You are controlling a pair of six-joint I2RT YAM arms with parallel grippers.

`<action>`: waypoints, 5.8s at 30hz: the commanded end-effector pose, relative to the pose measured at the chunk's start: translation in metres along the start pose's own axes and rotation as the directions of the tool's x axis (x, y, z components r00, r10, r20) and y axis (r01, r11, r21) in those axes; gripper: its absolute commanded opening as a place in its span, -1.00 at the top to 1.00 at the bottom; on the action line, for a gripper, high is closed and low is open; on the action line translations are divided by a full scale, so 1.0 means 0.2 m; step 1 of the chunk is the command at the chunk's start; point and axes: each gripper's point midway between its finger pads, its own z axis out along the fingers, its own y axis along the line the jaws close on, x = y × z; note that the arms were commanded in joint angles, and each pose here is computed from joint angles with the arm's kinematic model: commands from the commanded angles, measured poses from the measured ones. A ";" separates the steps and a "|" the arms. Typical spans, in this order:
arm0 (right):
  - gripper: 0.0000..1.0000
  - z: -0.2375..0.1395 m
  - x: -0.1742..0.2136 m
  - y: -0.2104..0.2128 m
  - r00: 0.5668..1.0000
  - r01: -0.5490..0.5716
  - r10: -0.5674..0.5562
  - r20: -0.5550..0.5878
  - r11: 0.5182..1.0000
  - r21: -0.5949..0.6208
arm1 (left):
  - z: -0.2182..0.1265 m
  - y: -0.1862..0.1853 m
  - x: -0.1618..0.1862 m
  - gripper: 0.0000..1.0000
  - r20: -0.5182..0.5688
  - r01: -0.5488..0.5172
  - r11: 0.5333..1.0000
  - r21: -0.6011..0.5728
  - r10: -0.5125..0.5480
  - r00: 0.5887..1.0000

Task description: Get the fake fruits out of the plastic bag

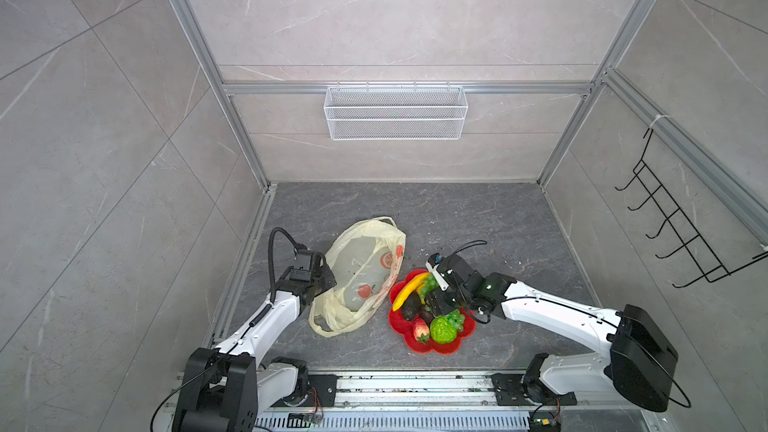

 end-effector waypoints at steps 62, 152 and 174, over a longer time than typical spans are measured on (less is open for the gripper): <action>-0.88 -0.36 0.31 -0.31 0.571 -0.721 0.762 0.306 0.644 -0.257 | 0.45 -1.30 -0.82 -0.51 -0.027 -0.443 0.895 0.060 0.445 0.895; -1.00 -0.83 -0.18 -0.83 0.737 -0.452 -0.151 0.659 0.615 0.647 | -0.31 0.10 -0.57 -0.99 0.572 -0.137 0.868 -0.477 0.425 0.701; -1.00 -0.32 -0.27 -1.16 0.730 -0.343 -0.126 0.672 0.782 0.520 | 0.15 0.20 -0.60 -1.00 0.566 -0.297 0.926 -0.231 0.377 0.733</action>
